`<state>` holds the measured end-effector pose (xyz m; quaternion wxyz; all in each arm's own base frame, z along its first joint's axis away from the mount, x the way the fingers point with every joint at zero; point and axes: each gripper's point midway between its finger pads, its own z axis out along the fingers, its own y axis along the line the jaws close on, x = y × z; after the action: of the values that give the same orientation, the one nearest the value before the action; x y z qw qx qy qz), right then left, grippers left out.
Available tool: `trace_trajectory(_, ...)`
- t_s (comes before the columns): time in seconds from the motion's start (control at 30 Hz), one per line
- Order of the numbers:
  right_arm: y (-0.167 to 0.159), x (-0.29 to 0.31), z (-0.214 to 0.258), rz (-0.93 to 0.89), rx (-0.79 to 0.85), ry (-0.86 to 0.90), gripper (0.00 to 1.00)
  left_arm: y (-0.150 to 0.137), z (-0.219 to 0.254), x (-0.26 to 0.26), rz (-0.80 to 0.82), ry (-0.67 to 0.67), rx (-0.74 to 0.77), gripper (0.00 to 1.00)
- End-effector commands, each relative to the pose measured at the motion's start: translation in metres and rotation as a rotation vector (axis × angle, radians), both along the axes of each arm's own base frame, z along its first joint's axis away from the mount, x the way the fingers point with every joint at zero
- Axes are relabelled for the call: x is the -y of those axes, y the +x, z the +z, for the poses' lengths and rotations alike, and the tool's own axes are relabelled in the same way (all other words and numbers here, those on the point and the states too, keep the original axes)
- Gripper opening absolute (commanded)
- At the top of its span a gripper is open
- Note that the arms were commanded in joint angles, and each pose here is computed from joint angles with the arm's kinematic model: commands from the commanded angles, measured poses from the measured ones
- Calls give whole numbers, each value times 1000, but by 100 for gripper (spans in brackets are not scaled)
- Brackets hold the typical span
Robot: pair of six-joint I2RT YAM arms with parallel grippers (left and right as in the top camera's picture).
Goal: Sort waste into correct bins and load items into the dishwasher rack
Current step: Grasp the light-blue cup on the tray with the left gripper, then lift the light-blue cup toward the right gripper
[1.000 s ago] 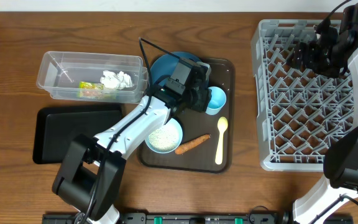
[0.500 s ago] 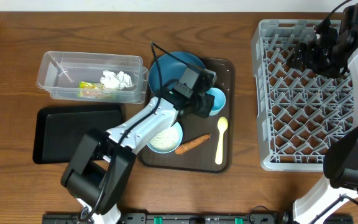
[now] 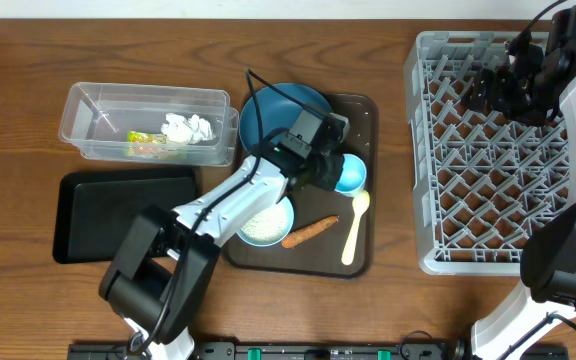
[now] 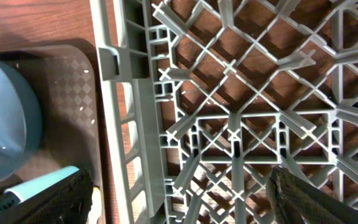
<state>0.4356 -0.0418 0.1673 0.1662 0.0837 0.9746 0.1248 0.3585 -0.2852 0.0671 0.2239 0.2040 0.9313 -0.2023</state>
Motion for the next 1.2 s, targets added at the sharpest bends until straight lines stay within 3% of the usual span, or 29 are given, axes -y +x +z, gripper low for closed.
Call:
trace_trajectory(0.0,1,3,11,13,28,-39,93,17,39,-21,61,-42,74,8)
trace_trajectory(0.03,1,3,11,12,29,-38,99,22,49,-28,82,-53,90,9)
trace_trajectory(0.23,10,4,15,12,71,-24,99,51,117,-92,306,-164,183,9)
trace_trajectory(0.37,19,-35,34,205,193,145,99,55,143,-116,365,-391,88,12)
trace_trajectory(0.5,15,-82,62,475,358,324,99,54,163,-120,300,-661,-61,10)
trace_trajectory(0.67,2,-132,87,741,514,437,99,39,194,-108,-39,-902,-94,8)
trace_trajectory(0.83,-16,-182,98,970,621,482,99,27,201,-97,-255,-973,-82,8)
trace_trajectory(1.17,-57,-267,105,1309,744,520,99,29,200,-95,-254,-971,-72,7)
